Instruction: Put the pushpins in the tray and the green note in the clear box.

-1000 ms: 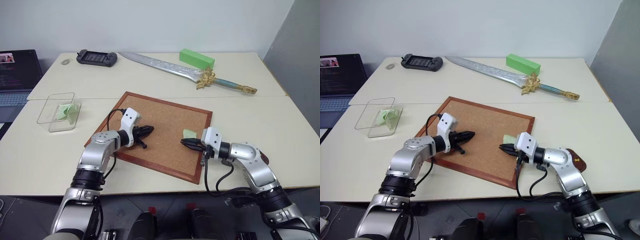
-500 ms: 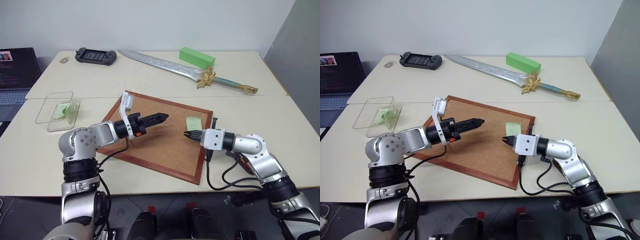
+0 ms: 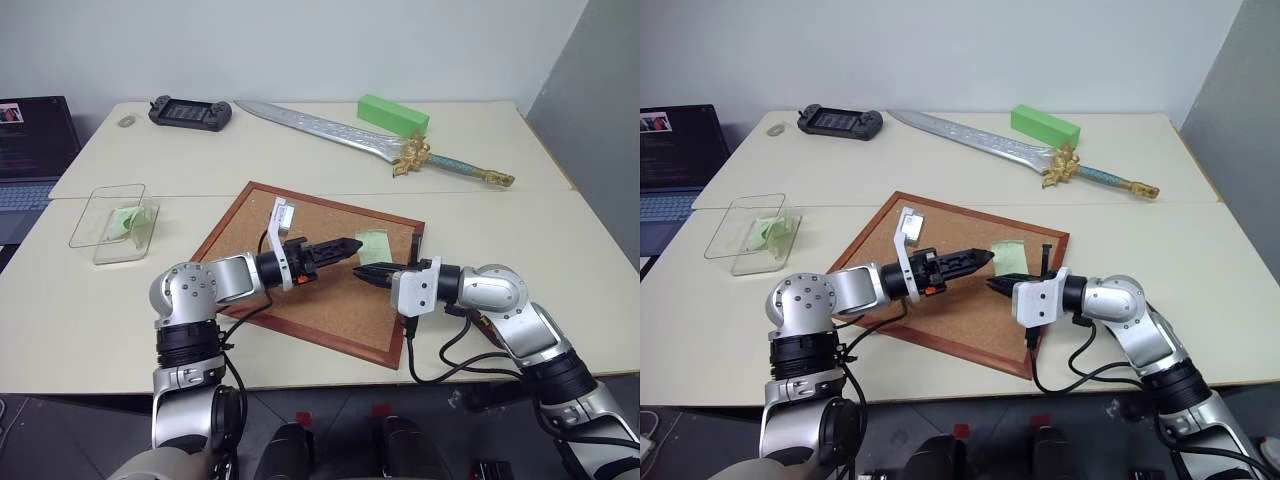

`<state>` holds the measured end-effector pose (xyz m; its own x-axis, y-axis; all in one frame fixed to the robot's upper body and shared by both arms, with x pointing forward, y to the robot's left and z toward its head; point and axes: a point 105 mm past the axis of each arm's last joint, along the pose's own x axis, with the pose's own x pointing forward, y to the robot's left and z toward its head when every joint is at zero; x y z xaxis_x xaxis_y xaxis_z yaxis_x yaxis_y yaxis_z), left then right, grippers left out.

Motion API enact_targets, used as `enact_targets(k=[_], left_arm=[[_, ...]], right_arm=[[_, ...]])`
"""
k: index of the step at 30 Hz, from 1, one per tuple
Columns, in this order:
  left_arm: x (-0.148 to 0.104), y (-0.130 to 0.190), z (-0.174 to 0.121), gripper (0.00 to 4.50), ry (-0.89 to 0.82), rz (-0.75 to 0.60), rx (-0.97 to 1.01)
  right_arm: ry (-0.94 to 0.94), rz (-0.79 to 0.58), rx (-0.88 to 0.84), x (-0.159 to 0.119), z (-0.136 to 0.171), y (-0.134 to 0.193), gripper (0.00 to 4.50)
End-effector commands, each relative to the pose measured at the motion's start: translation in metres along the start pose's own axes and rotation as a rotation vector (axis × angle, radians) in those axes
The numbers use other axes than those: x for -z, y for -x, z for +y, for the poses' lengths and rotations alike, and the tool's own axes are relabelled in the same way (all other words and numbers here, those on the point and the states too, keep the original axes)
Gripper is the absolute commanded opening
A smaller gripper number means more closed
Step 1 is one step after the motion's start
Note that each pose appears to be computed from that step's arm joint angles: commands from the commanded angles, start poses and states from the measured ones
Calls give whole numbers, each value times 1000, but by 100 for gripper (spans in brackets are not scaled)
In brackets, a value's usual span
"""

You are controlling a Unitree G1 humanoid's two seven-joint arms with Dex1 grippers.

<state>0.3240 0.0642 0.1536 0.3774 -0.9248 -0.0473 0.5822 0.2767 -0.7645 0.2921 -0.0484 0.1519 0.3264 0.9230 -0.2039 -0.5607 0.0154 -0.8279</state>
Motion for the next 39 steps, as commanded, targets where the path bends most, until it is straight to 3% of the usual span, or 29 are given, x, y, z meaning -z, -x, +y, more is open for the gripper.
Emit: enact_targets(k=[1, 8, 9, 24, 39], left_arm=[[0, -6, -5, 297, -21, 1, 34], [0, -7, 0, 297, -39, -5, 30], [0, -7, 0, 261, -41, -6, 36], [-6, -5, -3, 7, -28, -39, 58], [-14, 10, 12, 1, -180, 11, -22]], right_arm=[[73, -47, 2, -18, -9, -3, 0], [64, -66, -4, -24, -9, -5, 0], [61, -67, -4, -25, -9, -5, 0], [49, -53, -11, -21, -4, -5, 0], [-123, -112, 59, -41, -19, 5, 0]])
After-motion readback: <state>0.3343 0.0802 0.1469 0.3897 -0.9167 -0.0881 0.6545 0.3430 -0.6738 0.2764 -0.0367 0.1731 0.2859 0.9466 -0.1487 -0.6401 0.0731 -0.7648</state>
